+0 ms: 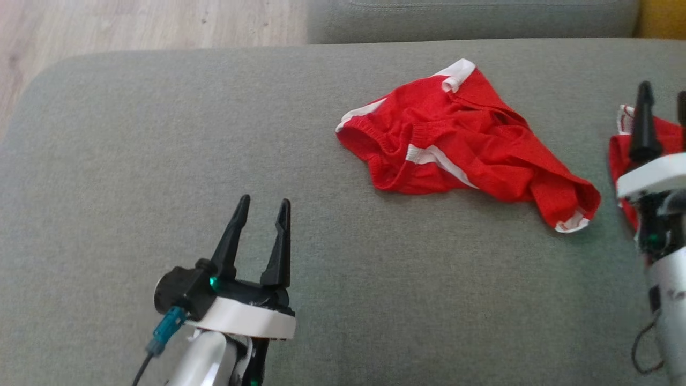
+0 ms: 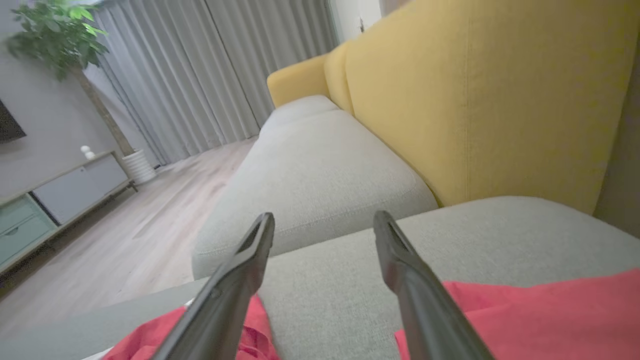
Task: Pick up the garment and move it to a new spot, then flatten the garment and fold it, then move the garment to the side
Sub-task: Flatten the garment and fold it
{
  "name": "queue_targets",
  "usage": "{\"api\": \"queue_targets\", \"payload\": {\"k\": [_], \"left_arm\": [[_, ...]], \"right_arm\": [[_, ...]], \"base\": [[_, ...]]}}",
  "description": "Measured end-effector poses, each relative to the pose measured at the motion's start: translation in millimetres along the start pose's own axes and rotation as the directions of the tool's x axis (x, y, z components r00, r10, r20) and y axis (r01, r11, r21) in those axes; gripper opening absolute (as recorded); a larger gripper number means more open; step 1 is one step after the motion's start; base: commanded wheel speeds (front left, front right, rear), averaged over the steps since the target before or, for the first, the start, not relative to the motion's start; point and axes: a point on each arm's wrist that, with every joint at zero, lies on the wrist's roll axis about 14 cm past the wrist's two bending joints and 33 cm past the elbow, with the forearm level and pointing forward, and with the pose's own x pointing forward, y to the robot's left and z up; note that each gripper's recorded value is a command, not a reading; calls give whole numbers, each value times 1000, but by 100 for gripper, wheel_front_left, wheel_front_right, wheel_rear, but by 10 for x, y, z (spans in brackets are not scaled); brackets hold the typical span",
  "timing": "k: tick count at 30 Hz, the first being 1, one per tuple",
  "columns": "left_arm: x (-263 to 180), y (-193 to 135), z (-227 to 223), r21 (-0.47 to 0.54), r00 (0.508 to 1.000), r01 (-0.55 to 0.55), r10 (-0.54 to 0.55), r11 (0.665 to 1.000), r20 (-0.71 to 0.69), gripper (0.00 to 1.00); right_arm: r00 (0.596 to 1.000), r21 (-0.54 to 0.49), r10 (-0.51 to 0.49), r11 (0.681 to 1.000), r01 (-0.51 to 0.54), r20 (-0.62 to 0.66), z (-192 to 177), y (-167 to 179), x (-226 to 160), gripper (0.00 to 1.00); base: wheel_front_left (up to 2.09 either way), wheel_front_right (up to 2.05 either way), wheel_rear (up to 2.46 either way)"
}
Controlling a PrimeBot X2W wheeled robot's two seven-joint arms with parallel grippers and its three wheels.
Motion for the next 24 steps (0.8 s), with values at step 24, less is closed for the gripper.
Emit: {"api": "queue_targets", "payload": {"k": [24], "left_arm": [[309,-850,-241,4,952,299,-298,954,-73,100]], "right_arm": [[999,-21,-4,1000,3,-50,-676,133,-1180,100]], "base": [[0,0,0]]}}
